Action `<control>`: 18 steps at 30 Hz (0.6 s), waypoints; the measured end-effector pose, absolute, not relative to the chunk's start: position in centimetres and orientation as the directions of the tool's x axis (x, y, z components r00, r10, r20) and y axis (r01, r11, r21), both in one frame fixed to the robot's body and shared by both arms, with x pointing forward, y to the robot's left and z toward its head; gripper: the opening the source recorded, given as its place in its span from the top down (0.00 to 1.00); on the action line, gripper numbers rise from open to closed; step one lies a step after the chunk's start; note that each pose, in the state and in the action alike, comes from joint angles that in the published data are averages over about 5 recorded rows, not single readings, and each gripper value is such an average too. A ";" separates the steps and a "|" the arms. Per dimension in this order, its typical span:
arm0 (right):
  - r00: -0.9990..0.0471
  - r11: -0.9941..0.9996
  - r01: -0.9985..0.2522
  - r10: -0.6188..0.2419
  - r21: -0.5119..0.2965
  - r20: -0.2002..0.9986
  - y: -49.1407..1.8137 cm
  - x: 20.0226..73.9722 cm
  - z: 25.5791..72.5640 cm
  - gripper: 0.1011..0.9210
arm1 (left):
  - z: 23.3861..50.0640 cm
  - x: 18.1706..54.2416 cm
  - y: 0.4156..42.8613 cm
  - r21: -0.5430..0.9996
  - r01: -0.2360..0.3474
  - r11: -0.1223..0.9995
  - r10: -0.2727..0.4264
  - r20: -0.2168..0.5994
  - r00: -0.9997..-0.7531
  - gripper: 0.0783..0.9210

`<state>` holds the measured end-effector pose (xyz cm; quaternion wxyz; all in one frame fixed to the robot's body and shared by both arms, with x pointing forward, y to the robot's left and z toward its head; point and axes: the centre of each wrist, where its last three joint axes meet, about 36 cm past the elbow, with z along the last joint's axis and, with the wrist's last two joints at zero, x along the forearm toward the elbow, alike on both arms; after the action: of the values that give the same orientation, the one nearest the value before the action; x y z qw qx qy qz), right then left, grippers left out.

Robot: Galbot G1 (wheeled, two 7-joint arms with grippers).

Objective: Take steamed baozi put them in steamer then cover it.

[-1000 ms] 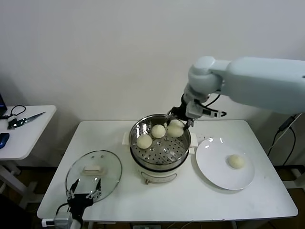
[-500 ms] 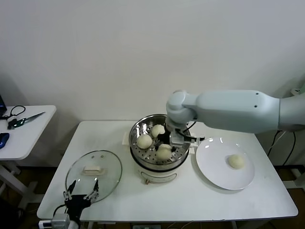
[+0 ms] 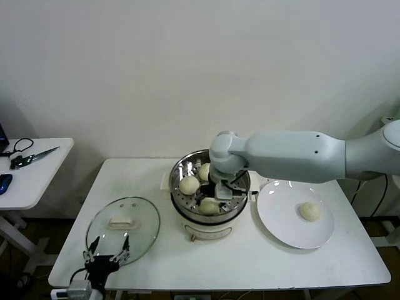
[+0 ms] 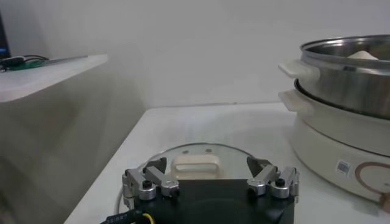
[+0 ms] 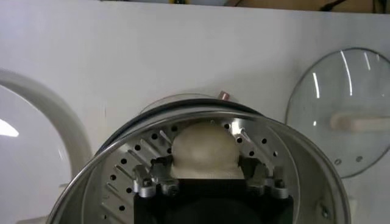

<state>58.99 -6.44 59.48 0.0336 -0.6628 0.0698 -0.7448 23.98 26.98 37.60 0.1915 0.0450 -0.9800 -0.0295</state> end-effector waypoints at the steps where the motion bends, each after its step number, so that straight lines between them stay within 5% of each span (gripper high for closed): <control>1: -0.119 -0.988 -0.046 -0.140 -0.147 0.983 -6.6 59.1 59.7 0.14 | 37.6 24.0 27.0 0.075 -0.077 0.994 -0.099 0.372 -0.923 0.12; 10: -0.134 -0.973 -0.179 -0.123 -0.146 0.983 -10.0 61.4 64.6 0.12 | 37.7 24.2 26.9 0.073 -0.076 0.994 -0.098 0.368 -0.925 0.12; 18: -0.188 -0.845 -0.503 -0.096 -0.180 0.977 -19.5 65.0 71.2 0.12 | 37.8 24.6 26.8 0.069 -0.071 0.995 -0.092 0.363 -0.927 0.12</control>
<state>65.02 -19.45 71.20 -0.1391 -0.6217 0.2409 -0.7322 24.58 26.78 37.85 0.1863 0.0415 -0.9812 -0.0271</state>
